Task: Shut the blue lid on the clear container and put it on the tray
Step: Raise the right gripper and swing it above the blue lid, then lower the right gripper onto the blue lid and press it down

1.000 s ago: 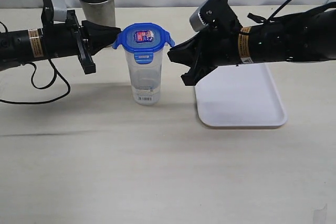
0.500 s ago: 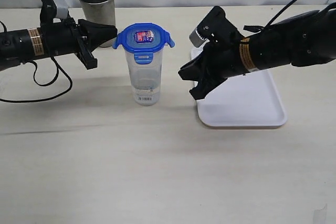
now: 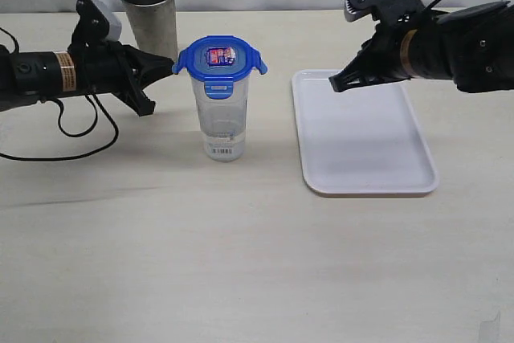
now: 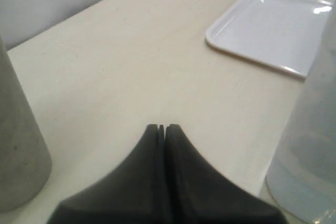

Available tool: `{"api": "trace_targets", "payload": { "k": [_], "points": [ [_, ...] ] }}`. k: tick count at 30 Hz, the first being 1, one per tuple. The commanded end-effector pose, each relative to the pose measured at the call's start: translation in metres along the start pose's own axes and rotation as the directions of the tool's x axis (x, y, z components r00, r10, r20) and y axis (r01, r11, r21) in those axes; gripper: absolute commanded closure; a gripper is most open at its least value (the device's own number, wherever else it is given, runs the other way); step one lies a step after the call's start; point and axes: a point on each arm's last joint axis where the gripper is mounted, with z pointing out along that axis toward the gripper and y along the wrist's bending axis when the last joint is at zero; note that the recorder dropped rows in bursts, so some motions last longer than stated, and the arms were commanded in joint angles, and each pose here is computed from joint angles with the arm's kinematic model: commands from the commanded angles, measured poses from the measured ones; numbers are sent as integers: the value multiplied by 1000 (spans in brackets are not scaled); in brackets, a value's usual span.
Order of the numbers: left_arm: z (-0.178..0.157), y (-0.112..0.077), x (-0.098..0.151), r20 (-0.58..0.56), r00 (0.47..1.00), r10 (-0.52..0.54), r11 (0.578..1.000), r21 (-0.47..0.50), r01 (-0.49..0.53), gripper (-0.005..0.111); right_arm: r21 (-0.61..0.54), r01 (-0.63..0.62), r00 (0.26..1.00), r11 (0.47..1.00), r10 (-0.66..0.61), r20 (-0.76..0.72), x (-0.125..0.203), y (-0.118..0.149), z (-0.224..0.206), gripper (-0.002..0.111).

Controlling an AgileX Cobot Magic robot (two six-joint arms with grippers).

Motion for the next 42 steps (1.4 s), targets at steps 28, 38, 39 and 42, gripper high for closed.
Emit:
{"api": "trace_targets", "payload": {
  "k": [28,38,39,42],
  "points": [
    [5,-7,-1,-25,999,-30,999,36,30,107,-435,-18,997,900,-18,-77,-144,52,-87,104],
    [5,-11,-7,39,999,-33,996,79,30,107,-559,45,991,828,-107,-78,-134,106,-53,104],
    [5,-11,-7,39,999,-33,996,79,30,107,-559,53,991,828,-110,-71,-134,108,-50,104],
    [5,-11,-7,43,999,-34,996,81,30,107,-560,54,991,827,-114,-72,-131,115,-42,104]
  ]
}}
